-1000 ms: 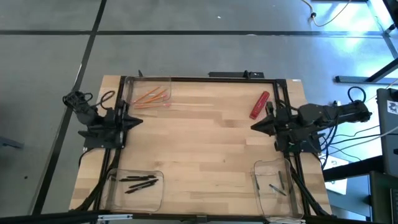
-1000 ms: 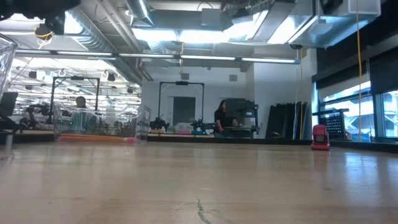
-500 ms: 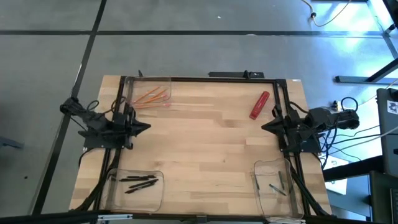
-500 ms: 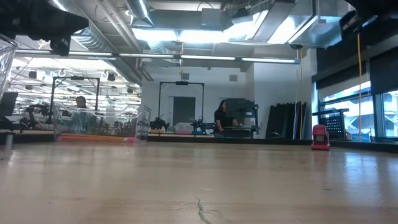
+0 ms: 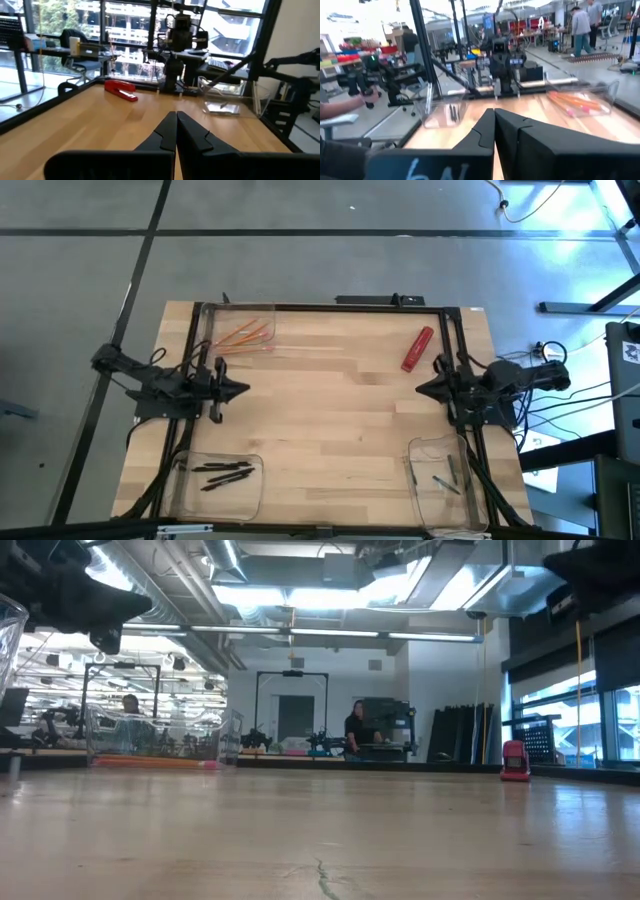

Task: Sort crayons/erasers/pens/pencils in bins
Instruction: Return to Home Position

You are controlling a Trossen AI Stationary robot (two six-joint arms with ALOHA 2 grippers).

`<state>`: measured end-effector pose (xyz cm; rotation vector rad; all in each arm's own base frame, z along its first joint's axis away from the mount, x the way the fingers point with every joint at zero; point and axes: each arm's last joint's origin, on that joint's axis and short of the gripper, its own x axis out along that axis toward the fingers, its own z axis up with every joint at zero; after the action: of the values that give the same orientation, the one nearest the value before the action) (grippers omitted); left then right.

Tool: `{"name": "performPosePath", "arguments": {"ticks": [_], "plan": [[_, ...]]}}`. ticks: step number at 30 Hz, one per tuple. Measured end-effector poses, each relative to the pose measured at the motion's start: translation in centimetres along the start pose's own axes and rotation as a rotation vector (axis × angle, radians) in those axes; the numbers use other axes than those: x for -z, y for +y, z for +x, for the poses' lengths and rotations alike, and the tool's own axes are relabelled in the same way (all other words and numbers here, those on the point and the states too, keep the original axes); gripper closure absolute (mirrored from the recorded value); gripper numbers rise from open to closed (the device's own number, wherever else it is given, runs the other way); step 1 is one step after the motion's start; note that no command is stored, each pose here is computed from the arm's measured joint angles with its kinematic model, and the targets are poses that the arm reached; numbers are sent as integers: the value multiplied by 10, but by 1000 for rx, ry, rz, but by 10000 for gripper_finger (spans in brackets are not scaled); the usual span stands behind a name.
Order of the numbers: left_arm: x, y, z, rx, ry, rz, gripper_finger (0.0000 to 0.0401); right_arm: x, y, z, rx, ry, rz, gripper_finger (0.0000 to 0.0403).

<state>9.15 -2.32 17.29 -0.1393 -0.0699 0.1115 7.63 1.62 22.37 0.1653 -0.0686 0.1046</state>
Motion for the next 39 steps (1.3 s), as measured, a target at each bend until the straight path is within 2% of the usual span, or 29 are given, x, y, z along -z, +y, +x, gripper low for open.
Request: {"name": "performPosePath", "arguments": {"ticks": [7, 13, 17, 22, 28, 39], "plan": [[0, 3, 1, -20, -1, 38, 401, 28, -3, 8, 5, 45, -8, 399], [0, 6, 2, -59, -4, 96, 401, 53, -2, 14, -111, 14, -29, 399], [0, 7, 3, -68, -5, 89, 401, 54, -1, 15, -144, 30, -35, 399], [0, 7, 3, -74, -9, 4, 401, 54, -1, 15, -147, 24, -87, 399], [0, 7, 3, -75, -9, -7, 401, 58, -3, 15, -116, 53, -296, 398], [0, 7, 3, -76, -9, -7, 401, 59, -3, 16, -116, 66, -317, 383]]}}
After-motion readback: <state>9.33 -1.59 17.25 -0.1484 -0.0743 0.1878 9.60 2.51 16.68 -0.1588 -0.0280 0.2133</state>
